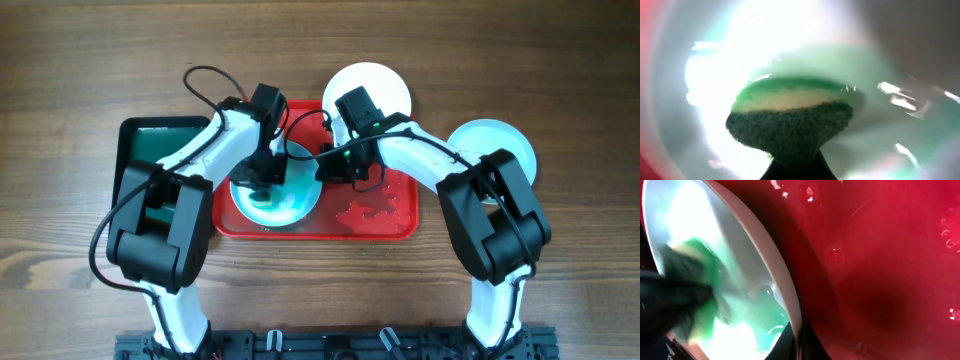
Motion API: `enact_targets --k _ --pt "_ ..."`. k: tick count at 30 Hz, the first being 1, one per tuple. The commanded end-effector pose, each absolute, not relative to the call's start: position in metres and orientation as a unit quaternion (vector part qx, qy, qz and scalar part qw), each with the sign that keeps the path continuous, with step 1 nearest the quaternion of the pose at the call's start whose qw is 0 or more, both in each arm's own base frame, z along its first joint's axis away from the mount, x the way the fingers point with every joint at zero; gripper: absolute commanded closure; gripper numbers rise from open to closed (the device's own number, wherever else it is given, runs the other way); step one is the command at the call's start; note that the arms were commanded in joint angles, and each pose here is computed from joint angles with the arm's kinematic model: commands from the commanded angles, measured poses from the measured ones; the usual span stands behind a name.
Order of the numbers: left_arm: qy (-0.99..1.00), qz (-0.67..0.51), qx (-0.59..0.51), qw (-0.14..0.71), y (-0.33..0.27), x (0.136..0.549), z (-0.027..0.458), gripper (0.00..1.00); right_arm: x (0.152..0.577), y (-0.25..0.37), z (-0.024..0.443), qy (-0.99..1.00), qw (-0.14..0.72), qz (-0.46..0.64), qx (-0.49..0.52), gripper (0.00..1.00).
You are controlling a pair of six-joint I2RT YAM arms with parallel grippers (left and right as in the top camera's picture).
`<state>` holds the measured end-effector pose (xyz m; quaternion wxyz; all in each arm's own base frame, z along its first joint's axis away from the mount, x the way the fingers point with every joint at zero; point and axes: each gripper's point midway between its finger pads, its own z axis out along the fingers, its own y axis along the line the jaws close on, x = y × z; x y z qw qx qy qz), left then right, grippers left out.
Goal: Clean dirty plates on tray and stack at the side
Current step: 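Scrub the plate with the sponge while the right gripper holds it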
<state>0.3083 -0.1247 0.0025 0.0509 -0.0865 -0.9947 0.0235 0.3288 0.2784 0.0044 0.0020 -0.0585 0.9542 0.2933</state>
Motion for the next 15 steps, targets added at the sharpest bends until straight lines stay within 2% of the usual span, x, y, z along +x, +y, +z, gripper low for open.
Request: enact_targets --k 1,6,10,13,15 --pt "-0.958 0.192 -0.183 0.105 -0.184 0.275 -0.001 0.96 0.329 0.276 -0.005 0.955 -0.004 0.29 -0.058 0.96" --pt "-0.969 0.135 -0.193 0.081 -0.173 0.286 -0.009 0.96 0.329 0.276 -0.005 0.955 -0.004 0.29 -0.058 0.96" --pt "-0.989 0.001 -0.138 0.044 -0.132 0.308 -0.017 0.96 0.329 0.276 -0.005 0.955 -0.004 0.29 -0.058 0.96" --pt "-0.988 -0.139 -0.066 -0.03 -0.088 0.34 -0.011 0.96 0.329 0.276 -0.005 0.955 -0.004 0.29 -0.058 0.96" --pt "-0.979 -0.187 -0.031 -0.081 -0.075 0.36 -0.004 0.96 0.329 0.276 -0.005 0.955 -0.004 0.29 -0.058 0.96"
